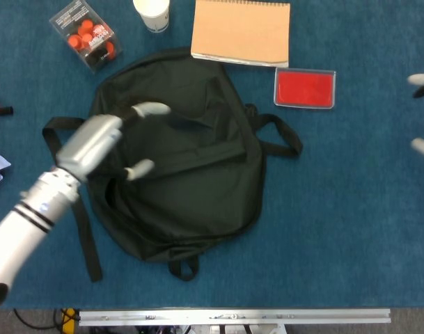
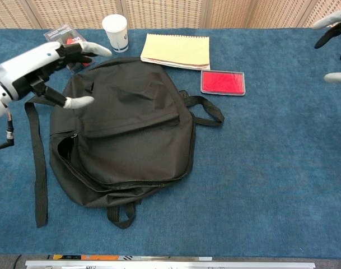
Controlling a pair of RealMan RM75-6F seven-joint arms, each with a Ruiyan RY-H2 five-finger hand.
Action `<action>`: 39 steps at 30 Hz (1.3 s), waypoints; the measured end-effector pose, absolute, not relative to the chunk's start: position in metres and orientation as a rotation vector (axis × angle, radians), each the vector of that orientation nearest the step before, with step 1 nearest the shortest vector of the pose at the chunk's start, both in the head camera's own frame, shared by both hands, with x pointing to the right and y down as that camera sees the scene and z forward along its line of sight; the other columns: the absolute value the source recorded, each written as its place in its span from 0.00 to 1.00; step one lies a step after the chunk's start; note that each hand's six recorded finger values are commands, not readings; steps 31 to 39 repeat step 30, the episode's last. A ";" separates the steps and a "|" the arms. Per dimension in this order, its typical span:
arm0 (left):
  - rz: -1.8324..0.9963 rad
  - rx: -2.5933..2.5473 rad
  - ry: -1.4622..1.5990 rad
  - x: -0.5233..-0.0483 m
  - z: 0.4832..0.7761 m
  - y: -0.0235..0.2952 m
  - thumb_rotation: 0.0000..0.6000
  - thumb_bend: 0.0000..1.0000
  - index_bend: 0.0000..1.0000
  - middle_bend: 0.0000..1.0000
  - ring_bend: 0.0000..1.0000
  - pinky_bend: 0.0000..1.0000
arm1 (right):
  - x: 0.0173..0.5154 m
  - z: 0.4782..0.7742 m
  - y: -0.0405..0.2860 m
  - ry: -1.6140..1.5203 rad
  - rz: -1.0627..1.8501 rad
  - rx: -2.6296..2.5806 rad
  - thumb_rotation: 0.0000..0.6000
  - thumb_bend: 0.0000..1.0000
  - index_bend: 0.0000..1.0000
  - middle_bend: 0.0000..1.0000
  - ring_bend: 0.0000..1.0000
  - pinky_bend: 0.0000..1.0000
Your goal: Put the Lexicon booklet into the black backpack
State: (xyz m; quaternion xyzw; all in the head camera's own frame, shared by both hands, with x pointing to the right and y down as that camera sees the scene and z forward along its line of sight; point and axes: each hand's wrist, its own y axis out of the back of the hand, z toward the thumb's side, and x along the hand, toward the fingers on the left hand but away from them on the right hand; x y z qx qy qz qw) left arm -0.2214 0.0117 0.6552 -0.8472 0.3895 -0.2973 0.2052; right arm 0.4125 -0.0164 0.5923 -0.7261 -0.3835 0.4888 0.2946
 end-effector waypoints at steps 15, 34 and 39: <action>-1.076 -1.766 1.152 -0.353 0.648 0.025 1.00 0.28 0.21 0.13 0.08 0.08 | 0.493 0.585 0.014 -0.919 1.329 -1.414 1.00 0.04 0.26 0.36 0.19 0.38; -1.262 -1.501 1.306 -0.433 0.615 0.099 1.00 0.28 0.23 0.14 0.08 0.08 | 0.495 0.586 0.042 -0.920 1.267 -1.421 1.00 0.01 0.26 0.36 0.19 0.38; -1.262 -1.501 1.306 -0.433 0.615 0.099 1.00 0.28 0.23 0.14 0.08 0.08 | 0.495 0.586 0.042 -0.920 1.267 -1.421 1.00 0.01 0.26 0.36 0.19 0.38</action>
